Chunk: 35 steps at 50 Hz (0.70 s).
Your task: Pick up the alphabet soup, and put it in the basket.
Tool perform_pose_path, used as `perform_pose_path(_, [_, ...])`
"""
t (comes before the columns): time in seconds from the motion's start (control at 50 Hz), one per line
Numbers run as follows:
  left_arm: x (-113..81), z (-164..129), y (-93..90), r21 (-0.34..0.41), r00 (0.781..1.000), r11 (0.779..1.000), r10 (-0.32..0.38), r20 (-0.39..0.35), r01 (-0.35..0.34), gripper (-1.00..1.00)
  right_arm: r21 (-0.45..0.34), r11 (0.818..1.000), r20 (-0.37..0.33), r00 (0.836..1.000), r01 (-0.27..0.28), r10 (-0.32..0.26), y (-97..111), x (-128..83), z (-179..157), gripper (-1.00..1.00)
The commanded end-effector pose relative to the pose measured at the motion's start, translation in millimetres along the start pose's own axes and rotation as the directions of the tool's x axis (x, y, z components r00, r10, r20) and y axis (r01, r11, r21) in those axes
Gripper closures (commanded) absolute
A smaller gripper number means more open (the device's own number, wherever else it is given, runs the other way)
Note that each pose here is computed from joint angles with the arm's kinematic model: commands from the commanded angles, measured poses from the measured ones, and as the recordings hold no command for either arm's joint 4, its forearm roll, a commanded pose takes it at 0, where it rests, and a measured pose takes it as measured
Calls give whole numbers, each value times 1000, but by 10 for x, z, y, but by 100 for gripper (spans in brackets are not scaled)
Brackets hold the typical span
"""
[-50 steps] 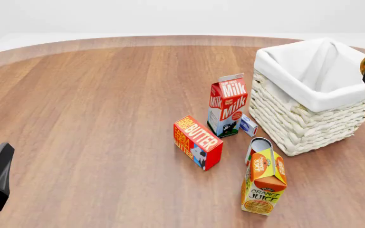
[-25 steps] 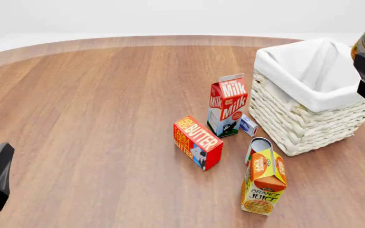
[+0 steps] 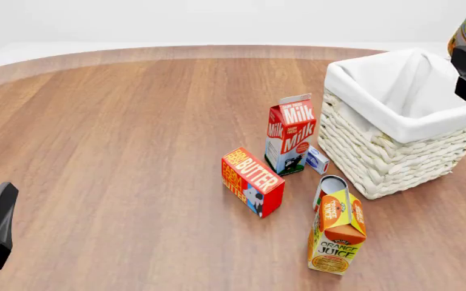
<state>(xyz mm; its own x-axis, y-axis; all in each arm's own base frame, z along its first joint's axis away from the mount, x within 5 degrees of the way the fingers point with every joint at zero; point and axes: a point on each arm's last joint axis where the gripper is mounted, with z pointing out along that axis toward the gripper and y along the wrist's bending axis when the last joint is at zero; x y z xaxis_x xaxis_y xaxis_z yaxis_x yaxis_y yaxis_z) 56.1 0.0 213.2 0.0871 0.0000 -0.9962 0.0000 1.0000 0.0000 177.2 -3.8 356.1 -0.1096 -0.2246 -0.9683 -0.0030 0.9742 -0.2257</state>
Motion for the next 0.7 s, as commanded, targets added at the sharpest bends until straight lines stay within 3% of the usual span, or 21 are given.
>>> perform_pose_path(0.02, [0,0,0,0,1000,1000,0,0,0,-100,-8,999,0,1000,-31,31,-19,-143,118,100])
perform_pose_path(0.5, [0,0,0,0,1000,1000,0,0,0,-100,-12,999,-50,998,-31,30,-73,-324,259,100])
perform_pose_path(0.54, [0,0,0,0,1000,1000,0,0,0,-100,-27,998,-56,997,-52,51,-62,-414,260,100])
perform_pose_path(0.7, [0,0,0,0,1000,1000,0,0,0,-100,-29,999,-77,997,-34,32,-73,-438,318,100])
